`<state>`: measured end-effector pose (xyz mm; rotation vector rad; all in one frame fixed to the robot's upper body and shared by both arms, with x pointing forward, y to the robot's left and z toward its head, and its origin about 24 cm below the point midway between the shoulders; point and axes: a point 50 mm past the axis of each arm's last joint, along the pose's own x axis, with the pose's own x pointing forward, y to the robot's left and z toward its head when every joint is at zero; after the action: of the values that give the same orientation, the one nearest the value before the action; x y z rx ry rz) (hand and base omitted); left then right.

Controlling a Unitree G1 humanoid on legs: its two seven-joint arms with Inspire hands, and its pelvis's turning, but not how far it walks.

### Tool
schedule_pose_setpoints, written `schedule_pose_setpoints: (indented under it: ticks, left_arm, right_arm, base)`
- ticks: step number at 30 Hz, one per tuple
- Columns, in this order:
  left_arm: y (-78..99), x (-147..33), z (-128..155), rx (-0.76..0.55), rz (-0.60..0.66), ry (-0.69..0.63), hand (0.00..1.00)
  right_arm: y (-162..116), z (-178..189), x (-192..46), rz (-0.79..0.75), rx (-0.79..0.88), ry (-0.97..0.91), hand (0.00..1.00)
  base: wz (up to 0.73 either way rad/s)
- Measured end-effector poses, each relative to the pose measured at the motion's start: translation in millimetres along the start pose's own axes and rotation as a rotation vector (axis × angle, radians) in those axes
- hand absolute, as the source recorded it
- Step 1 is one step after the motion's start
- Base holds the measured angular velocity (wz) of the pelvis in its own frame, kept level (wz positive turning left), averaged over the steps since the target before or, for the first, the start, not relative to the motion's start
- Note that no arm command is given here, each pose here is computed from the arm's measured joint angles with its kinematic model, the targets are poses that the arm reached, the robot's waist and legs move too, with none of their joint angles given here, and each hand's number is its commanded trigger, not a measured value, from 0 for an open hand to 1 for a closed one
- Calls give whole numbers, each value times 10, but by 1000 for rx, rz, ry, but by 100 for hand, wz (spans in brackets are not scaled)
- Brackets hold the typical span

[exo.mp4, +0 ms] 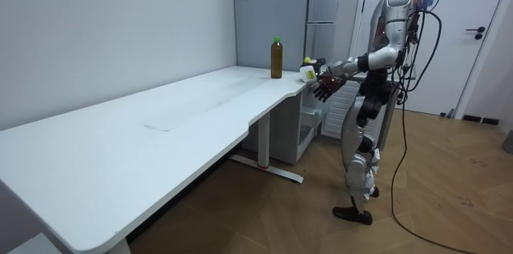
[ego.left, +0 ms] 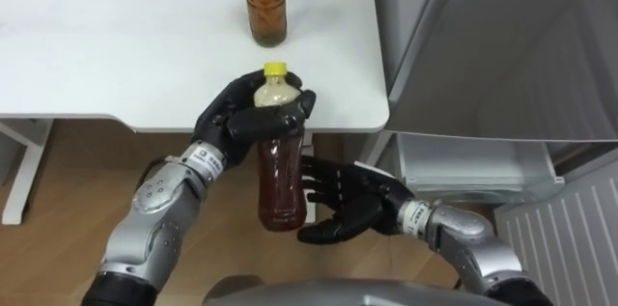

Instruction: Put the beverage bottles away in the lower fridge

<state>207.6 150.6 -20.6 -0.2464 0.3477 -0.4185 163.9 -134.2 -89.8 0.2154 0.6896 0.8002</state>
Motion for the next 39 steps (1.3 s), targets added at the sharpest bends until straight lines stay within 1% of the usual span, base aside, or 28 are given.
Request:
schedule_pose_setpoints:
  ticks: [5, 11, 14, 21, 31, 39]
  left_arm:
    - [-10, 0, -3, 23, -18, 5, 100]
    - [-33, 3, -13, 29, -36, 10, 100]
    - [-33, -5, -15, 36, -56, 16, 100]
    - [-33, -23, -36, 51, -81, 39, 100]
    - [-51, -20, -51, 55, -90, 47, 100]
    - [-123, 0, -85, 62, -121, 62, 100]
  right_arm:
    - [4, 8, -4, 15, 18, -15, 0]
    - [15, 47, -27, 64, 127, -105, 0]
    - [8, 73, -51, 86, 144, -131, 0]
    - [63, 68, -58, 154, 199, -141, 0]
    - [130, 34, -27, 201, 206, -111, 0]
    - [203, 60, 17, 235, 189, -109, 0]
  base:
    - [0]
    - [0]
    - [-1]
    - [-1]
    - [0]
    - [0]
